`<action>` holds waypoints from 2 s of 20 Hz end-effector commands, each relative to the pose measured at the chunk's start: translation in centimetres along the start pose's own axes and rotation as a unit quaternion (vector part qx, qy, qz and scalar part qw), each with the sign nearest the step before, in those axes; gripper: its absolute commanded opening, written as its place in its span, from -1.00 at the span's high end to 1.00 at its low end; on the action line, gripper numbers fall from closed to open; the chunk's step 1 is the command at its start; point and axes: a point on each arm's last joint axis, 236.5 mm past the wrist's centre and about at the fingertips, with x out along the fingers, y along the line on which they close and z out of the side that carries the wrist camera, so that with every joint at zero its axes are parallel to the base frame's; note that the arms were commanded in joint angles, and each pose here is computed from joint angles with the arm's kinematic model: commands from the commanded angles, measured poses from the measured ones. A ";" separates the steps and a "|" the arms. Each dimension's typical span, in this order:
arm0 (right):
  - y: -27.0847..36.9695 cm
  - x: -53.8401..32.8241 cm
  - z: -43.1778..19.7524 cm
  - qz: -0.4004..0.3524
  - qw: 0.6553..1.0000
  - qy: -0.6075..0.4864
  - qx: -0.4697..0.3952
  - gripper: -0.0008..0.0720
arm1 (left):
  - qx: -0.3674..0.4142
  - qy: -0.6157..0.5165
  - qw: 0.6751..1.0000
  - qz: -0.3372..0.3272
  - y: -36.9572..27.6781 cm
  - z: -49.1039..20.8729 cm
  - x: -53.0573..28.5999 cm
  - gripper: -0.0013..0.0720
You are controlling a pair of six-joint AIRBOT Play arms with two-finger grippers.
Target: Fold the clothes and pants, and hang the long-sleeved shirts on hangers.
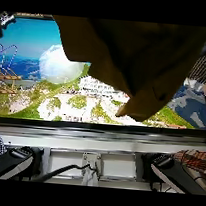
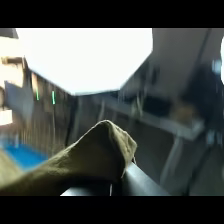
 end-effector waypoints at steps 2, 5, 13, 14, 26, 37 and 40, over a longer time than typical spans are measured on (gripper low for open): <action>2.0 -2.6 -12.7 0.046 0.957 0.288 0.008 0.91 | 0.019 0.078 0.987 0.138 8.0 -4.5 0.4 0.91; 2.8 -2.9 -19.1 0.065 0.907 0.415 0.008 0.91 | -0.041 0.223 0.954 0.198 13.1 -14.1 0.6 0.91; 4.0 10.0 -31.3 0.042 0.864 0.497 0.064 0.90 | -0.173 0.574 0.790 0.131 12.9 -38.0 -3.0 0.91; 4.7 11.2 -33.9 0.045 0.850 0.519 0.074 0.90 | -0.183 0.587 0.778 0.127 12.7 -39.6 -3.3 0.90; 11.3 18.3 -40.4 0.115 0.846 0.500 0.141 0.90 | -0.313 0.614 0.654 0.314 19.9 -42.3 -18.4 -0.14; 12.0 17.9 -40.3 0.146 0.845 0.501 0.117 0.90 | -0.287 0.519 0.590 0.548 26.6 -38.8 -39.9 0.06; 11.8 18.0 -40.3 0.151 0.847 0.499 0.105 0.90 | -0.262 0.497 0.578 0.592 29.7 -39.3 -43.8 0.06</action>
